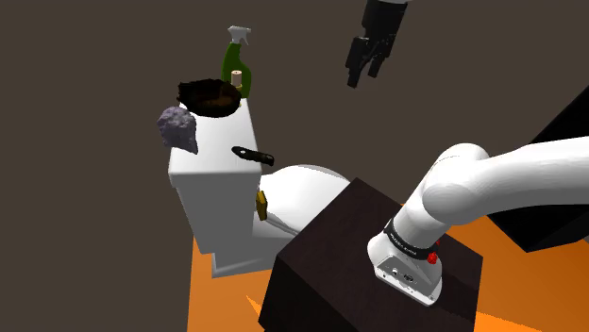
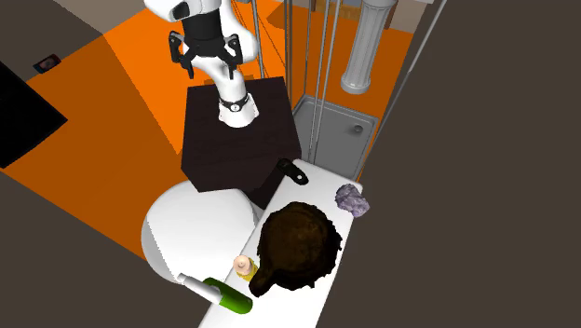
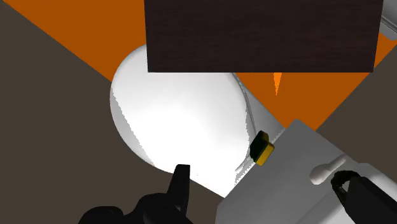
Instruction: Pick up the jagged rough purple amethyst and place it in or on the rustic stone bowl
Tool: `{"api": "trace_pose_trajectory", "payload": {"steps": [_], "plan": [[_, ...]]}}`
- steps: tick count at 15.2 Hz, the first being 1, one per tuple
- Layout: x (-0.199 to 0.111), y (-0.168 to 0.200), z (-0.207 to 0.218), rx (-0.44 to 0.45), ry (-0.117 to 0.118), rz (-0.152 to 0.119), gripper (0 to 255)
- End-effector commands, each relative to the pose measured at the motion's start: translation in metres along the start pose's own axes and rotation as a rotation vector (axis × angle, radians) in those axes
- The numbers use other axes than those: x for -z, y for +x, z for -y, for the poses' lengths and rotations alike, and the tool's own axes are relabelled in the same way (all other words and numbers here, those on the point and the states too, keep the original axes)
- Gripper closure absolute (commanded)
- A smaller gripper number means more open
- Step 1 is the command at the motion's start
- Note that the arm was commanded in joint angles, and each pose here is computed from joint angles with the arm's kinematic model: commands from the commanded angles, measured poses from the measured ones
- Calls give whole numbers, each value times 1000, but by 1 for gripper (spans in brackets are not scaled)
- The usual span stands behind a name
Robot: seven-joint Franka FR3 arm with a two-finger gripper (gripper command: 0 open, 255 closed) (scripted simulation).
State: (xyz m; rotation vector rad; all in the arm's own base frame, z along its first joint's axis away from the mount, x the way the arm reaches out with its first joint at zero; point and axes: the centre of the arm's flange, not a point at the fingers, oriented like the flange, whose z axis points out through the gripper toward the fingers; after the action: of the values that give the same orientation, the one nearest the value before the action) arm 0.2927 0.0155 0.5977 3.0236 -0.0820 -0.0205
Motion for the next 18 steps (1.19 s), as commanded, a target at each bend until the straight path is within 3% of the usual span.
{"api": "trace_pose_trajectory", "payload": {"steps": [1,18], "plan": [[0,0,0,0,0,0,0],[-68,137,134,49,157,-54,0]]}}
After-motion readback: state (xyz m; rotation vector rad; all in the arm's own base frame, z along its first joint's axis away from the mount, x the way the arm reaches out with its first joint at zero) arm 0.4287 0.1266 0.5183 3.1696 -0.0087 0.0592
